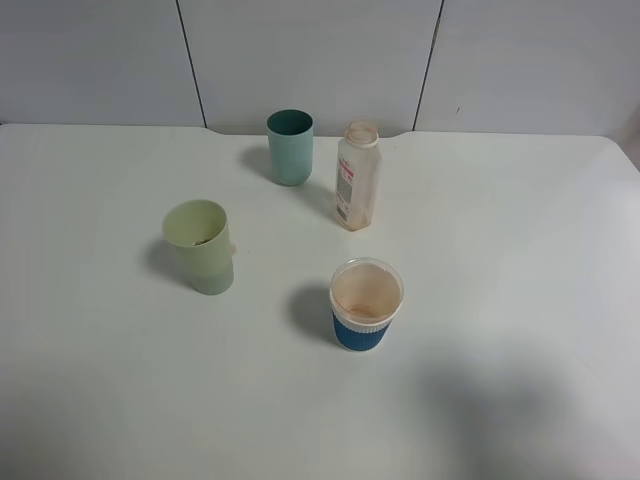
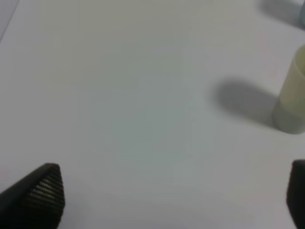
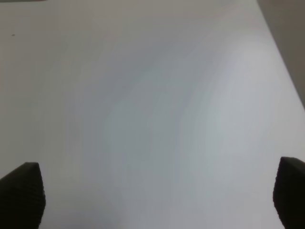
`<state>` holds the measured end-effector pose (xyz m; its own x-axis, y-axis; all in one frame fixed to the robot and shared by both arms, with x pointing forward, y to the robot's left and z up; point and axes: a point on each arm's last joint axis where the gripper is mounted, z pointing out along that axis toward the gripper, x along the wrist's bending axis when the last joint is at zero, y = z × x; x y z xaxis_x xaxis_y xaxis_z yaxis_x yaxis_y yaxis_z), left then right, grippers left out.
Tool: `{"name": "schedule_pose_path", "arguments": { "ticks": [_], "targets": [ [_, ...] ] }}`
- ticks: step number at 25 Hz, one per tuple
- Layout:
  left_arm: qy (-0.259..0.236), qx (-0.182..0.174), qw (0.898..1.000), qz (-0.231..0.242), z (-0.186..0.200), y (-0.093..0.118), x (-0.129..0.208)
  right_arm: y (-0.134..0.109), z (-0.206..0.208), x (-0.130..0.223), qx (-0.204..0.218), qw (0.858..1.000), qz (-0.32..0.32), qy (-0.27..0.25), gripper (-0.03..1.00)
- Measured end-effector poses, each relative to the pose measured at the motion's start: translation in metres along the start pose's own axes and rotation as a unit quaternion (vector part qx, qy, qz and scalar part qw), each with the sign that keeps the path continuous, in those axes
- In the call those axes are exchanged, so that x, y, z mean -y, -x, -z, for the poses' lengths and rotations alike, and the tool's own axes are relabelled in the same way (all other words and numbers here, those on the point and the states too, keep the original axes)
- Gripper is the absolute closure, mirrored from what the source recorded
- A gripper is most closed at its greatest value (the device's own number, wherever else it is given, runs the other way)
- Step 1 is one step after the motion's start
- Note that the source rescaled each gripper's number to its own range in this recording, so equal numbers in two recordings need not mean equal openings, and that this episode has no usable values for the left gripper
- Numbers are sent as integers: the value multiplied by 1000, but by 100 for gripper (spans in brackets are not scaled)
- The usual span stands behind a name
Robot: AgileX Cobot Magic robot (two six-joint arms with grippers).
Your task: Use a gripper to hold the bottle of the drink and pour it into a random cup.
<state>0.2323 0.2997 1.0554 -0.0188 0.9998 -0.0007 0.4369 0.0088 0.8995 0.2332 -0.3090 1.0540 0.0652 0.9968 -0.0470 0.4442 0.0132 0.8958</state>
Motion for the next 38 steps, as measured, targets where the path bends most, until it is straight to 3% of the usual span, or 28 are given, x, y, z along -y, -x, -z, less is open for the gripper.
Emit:
{"name": "schedule_pose_path", "arguments": {
  "ticks": [6,38],
  "targets": [
    [0,0,1000,0,0,0,0,0,1,0,28,999,-14,-1,2],
    [0,0,1000,0,0,0,0,0,1,0,29,999,-14,-2,2]
  ]
}}
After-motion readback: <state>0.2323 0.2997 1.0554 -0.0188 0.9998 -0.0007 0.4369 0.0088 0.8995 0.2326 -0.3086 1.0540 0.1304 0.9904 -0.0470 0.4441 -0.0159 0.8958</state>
